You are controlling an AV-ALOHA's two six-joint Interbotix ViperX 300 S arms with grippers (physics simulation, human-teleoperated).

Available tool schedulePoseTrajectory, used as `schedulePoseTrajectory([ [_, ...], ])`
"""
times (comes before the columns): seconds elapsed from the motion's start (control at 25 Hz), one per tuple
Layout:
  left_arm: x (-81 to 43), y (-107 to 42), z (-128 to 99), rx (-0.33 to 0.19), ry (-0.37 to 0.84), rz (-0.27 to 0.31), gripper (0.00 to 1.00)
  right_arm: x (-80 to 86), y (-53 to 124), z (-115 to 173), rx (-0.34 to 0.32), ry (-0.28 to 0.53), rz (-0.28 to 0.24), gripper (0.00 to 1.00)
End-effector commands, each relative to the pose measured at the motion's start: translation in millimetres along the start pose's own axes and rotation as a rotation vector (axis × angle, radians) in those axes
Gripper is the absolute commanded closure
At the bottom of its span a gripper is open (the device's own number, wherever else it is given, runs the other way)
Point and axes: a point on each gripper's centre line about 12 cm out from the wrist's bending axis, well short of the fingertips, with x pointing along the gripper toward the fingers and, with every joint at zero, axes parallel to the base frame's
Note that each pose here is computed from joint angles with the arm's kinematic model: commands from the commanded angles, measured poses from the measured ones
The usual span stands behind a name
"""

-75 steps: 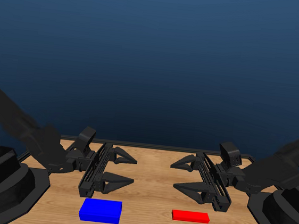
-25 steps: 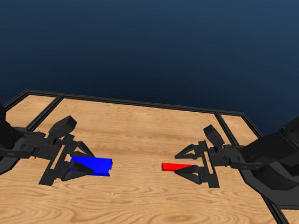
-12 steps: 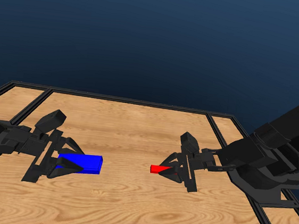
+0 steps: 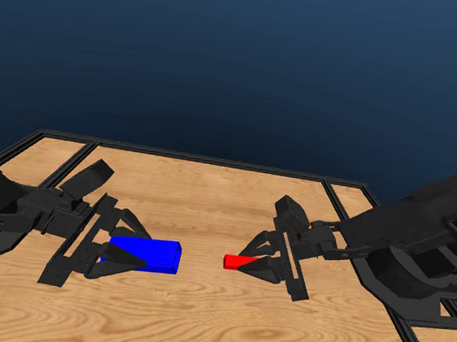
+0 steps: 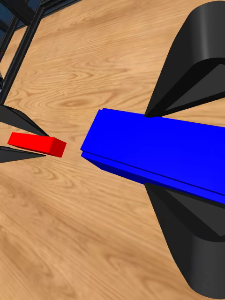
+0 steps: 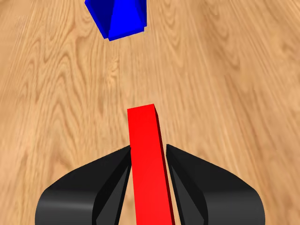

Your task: Insert peg into socket

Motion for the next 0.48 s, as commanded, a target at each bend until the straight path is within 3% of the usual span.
schedulePoseTrajectory([
  [0.04,-2.1,-23.7,34,0.044,-0.083,-0.050,1.00,-9.3,14.4,35,-0.060,0.034,0.030,1.00],
  [0.08,-5.2,-16.9,24,0.041,-0.059,-0.030,1.00,-10.3,16.1,35,-0.069,0.044,0.034,1.00],
  [0.12,-1.8,-31.6,45,0.054,-0.102,-0.060,1.00,-11.1,22.7,51,-0.085,0.038,0.046,1.00],
  [0.2,-1.3,-36.5,43,0.088,-0.057,-0.079,1.00,-14.1,28.8,63,-0.103,0.050,0.055,1.00],
  [0.24,-1.2,-39.8,52,0.073,-0.112,-0.074,1.00,-14.3,28.2,61,-0.102,0.087,0.048,1.00],
  [0.28,-0.7,-45.1,57,0.086,-0.108,-0.087,1.00,-17.9,35.3,70,-0.121,0.067,0.064,1.00],
  [0.32,1.6,-41.4,45,0.105,-0.088,-0.071,1.00,-22.4,41.2,81,-0.134,0.065,0.071,1.00],
  [0.4,0.4,-44.0,58,0.090,-0.128,-0.071,1.00,-25.5,48.0,86,-0.156,0.095,0.072,1.00],
  [0.44,1.7,-43.4,46,0.126,-0.076,-0.072,1.00,-26.5,51.4,90,-0.168,0.102,0.072,1.00],
  [0.48,1.5,-46.4,54,0.114,-0.113,-0.075,1.00,-29.9,55.0,97,-0.175,0.097,0.073,1.00],
])
